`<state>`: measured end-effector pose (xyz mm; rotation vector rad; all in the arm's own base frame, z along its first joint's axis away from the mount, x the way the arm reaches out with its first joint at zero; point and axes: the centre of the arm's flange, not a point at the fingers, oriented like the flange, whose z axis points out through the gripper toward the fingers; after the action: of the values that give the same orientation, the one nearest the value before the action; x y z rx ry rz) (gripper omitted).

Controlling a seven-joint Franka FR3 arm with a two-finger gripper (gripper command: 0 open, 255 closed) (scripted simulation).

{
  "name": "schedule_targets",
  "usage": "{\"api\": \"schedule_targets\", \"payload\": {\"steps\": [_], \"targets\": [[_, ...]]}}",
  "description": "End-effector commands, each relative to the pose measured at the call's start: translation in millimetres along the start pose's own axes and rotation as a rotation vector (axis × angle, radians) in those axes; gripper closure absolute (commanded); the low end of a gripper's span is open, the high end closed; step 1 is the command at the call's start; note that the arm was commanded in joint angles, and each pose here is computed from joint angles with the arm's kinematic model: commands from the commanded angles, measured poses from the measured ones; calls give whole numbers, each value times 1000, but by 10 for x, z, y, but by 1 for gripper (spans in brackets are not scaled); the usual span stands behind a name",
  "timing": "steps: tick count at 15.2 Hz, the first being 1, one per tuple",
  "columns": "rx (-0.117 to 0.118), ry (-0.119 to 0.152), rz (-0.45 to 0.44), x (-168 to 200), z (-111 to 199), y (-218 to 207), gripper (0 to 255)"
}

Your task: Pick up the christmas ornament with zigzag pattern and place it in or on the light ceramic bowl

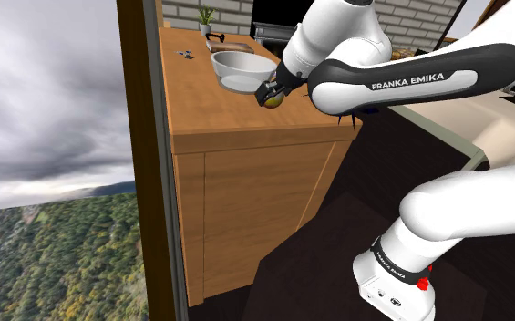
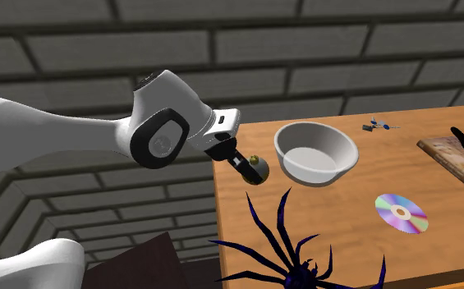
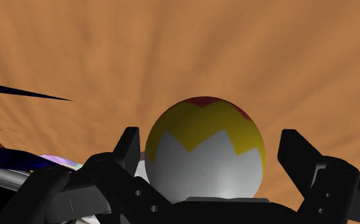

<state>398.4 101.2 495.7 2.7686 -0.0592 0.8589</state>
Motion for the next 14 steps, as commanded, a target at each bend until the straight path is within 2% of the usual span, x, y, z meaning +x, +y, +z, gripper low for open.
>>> {"api": "schedule_targets", "payload": {"steps": [1,4,5,14], "targets": [[0,0,0,2,4,-1,0],[0,0,0,2,4,-1,0],[0,0,0,2,4,-1,255],[0,0,0,2,4,-1,255]]}}
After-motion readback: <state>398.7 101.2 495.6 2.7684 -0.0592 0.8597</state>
